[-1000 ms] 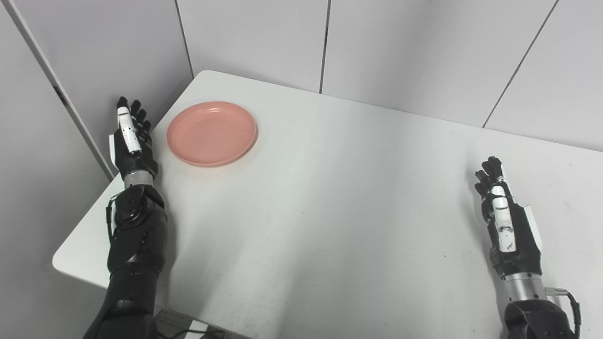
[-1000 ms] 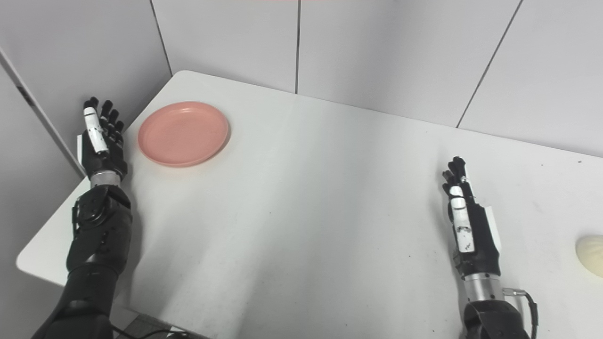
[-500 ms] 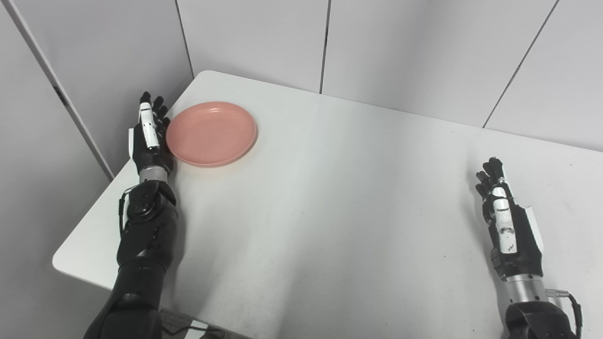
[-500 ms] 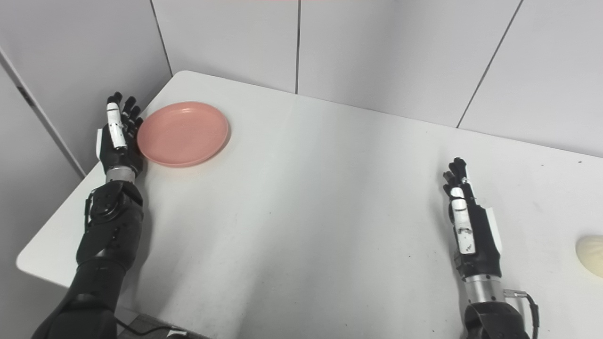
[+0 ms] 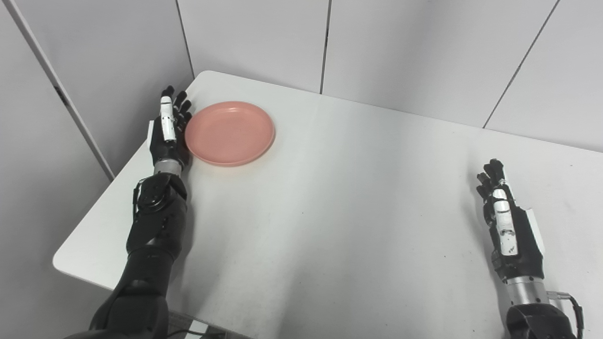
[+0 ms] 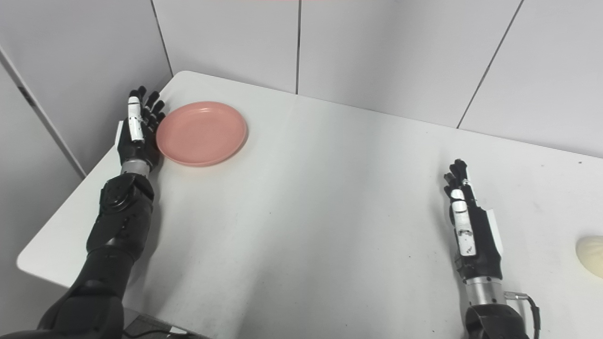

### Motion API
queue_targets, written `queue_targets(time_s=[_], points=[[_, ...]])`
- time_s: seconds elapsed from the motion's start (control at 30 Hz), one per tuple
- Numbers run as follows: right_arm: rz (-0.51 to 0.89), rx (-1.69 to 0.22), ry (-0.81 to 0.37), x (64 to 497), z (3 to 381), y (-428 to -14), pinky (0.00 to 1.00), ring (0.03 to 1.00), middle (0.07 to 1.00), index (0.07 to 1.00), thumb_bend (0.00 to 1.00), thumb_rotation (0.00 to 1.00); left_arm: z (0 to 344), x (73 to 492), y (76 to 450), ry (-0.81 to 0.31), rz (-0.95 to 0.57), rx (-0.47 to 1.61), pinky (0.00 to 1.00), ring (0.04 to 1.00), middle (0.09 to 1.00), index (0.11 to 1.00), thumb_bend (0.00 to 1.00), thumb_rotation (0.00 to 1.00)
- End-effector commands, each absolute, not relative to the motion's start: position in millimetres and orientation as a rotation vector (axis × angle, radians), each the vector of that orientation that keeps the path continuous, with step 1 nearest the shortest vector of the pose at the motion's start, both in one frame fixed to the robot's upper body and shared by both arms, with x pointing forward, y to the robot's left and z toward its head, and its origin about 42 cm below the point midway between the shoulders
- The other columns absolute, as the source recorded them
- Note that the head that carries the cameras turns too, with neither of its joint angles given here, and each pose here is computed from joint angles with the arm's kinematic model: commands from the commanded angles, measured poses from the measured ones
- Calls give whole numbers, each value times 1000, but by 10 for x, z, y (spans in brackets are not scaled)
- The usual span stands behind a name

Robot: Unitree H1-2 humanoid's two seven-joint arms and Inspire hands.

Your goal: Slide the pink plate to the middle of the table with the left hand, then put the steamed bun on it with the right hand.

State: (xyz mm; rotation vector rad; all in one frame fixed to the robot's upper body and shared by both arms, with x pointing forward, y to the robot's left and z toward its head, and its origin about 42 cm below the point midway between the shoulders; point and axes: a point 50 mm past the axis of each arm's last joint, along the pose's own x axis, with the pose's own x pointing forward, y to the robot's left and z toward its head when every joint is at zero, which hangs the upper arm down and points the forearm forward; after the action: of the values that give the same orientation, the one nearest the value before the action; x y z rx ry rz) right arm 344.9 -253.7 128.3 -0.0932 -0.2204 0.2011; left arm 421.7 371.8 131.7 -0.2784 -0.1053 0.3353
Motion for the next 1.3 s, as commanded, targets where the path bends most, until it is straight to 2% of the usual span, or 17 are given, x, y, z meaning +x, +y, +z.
queue_targets(time_s=[0.0, 0.3, 0.5, 1.27], points=[[185, -81, -112, 3246, 976, -2592, 1000, 1000, 1000, 1000, 185, 1000, 1171, 4245, 3587, -20, 298, -313, 998, 948, 940, 963, 495, 1000], [186, -82, -101, 3229, 977, -2564, 1000, 1000, 1000, 1000, 174, 1000, 1113, 4298, 3324, 14, 204, -303, 968, 937, 934, 950, 488, 1000], [190, -78, -91, 3221, 969, -2538, 1000, 1000, 1000, 1000, 166, 1000, 1104, 4317, 3168, 31, 159, -290, 992, 947, 933, 943, 501, 1000], [182, -101, -92, 3184, 943, -2381, 1000, 1000, 1000, 1000, 182, 1000, 1178, 4253, 2734, 38, -24, -243, 971, 936, 932, 939, 532, 1000]])
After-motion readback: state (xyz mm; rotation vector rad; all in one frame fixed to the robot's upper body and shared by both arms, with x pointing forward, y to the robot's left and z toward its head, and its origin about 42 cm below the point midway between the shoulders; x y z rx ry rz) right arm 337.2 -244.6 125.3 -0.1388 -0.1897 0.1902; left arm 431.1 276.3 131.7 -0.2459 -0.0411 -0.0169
